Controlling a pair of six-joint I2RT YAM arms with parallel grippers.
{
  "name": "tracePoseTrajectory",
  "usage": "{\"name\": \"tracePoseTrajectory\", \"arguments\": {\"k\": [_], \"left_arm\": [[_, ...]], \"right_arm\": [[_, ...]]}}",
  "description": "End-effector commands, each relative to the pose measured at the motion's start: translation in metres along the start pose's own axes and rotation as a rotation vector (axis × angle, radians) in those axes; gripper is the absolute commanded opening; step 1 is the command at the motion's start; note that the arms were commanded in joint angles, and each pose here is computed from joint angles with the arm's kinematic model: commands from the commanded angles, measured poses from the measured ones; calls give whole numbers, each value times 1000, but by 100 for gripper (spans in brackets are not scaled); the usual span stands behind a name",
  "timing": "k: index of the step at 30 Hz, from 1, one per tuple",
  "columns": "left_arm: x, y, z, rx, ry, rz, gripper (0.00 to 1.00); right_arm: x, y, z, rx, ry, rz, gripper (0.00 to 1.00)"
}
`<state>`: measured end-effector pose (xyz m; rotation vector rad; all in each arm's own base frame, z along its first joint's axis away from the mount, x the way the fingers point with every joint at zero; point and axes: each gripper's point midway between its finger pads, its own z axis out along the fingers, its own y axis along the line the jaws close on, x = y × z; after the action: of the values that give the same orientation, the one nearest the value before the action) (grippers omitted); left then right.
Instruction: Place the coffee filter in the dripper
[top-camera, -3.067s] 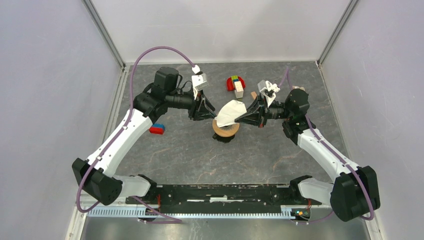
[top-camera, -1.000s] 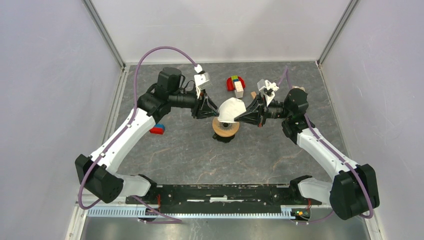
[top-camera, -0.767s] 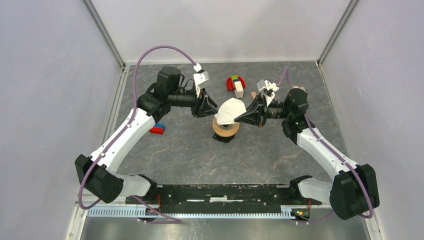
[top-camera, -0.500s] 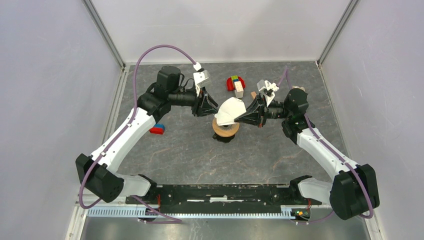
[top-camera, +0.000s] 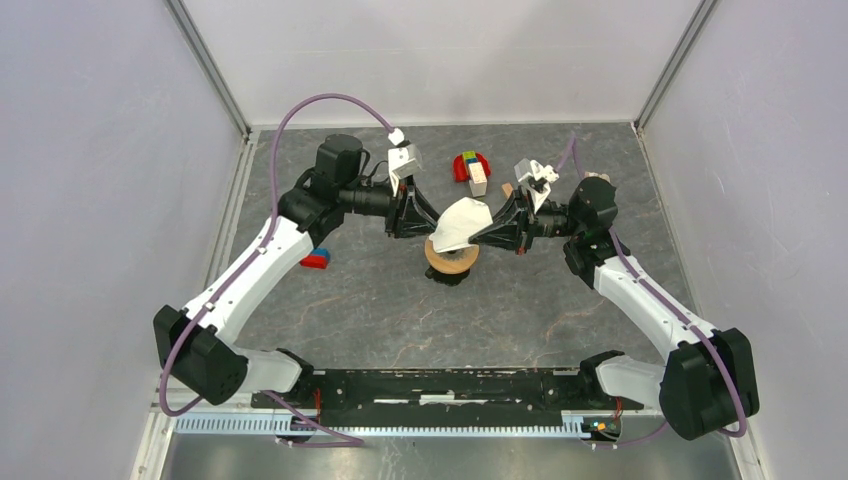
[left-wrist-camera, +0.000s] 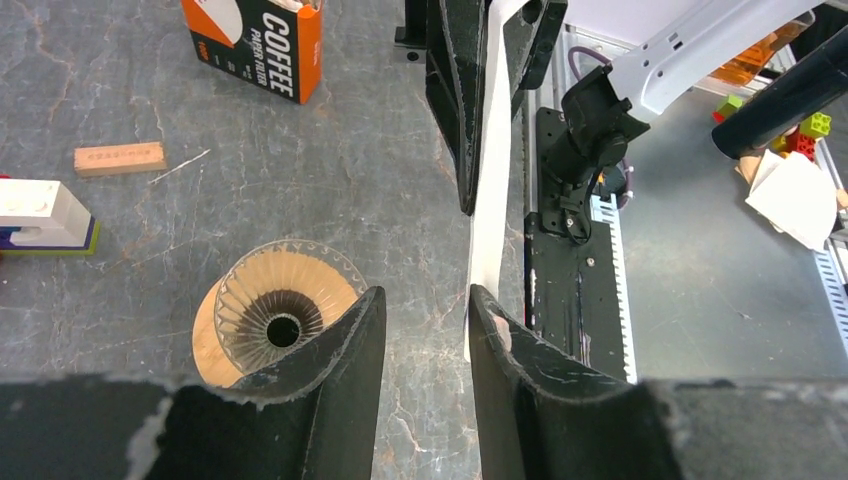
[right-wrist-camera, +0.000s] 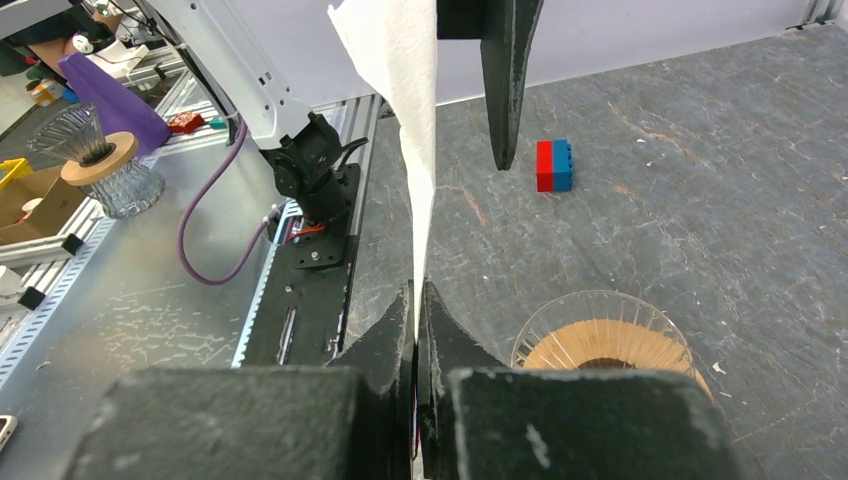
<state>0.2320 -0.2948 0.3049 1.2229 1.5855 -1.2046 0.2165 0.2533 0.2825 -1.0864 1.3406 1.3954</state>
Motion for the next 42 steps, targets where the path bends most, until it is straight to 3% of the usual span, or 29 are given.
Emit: {"name": "tracePoseTrajectory", "arguments": {"k": [1, 11, 13, 15, 18, 24, 25, 26, 33, 38, 42], "left_arm": [[-10, -5, 9, 57, -56, -18, 42], [-16, -18, 30, 139, -86, -74, 30], [-18, -19, 30, 142, -97, -89, 19], [-18, -20, 29, 141, -104, -93, 3], [-18, -20, 28, 123, -104, -102, 2], [-5, 22, 11, -186, 18, -27, 2], [-3, 33, 4, -264, 45, -16, 2], [-2, 40, -2, -324, 71, -3, 2], [-6, 70, -25, -708, 198, 121, 2], [-10, 76, -21, -842, 232, 177, 2], [-12, 78, -17, -875, 233, 180, 2]], "right_arm": [[-17, 8, 1, -22, -29, -76, 0], [-13, 10, 3, -29, -30, -71, 0], [-12, 9, 3, -25, -30, -70, 0], [-12, 8, 3, -21, -31, -69, 1], [-13, 6, 3, -8, -32, -68, 5], [-16, -32, -5, 198, 58, -137, 50], [-21, -41, -8, 259, 69, -143, 68], [-24, -48, -11, 305, 86, -169, 79], [-77, -79, -23, 548, 16, -124, 97], [-105, -96, -22, 623, -56, -36, 98], [-102, -103, -18, 632, -75, 44, 98]]}}
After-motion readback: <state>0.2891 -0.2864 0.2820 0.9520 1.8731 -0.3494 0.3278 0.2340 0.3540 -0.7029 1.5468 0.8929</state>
